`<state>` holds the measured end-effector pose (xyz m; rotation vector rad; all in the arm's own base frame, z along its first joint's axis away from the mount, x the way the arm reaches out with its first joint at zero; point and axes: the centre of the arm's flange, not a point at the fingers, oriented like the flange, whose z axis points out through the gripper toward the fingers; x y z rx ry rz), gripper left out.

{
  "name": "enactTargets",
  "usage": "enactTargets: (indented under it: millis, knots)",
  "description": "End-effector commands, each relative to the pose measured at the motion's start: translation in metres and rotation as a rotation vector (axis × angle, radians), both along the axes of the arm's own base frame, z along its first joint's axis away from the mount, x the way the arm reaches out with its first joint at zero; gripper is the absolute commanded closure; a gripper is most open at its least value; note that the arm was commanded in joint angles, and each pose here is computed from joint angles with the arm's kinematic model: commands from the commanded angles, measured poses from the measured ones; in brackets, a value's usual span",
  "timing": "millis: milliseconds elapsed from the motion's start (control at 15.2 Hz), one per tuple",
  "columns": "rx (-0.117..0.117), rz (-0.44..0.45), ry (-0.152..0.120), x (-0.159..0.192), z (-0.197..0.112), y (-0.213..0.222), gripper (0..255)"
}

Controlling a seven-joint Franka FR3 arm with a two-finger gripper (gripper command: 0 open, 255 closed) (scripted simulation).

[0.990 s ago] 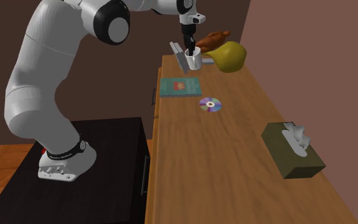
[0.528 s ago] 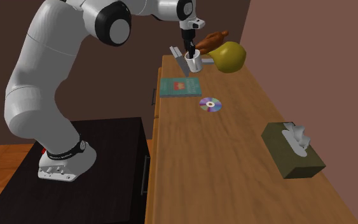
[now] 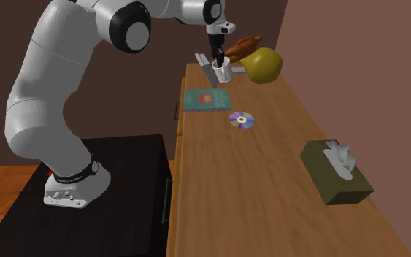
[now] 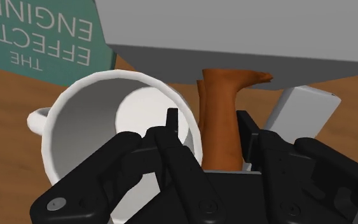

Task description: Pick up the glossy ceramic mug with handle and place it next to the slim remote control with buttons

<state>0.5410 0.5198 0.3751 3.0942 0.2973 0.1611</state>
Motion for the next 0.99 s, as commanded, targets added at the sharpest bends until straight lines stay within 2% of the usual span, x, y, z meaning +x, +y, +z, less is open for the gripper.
enactTargets:
  millis: [0,330,594,924]
  knots:
    - [-0.022,-0.005,0.019,0.002,-0.012,-0.004,0]
    - [-0.022,-0.005,0.019,0.000,-0.015,-0.004,0]
    - [-0.022,-0.005,0.019,-0.004,0.034,-0.002,0]
    - [-0.022,-0.005,0.019,-0.004,0.034,-0.002,0]
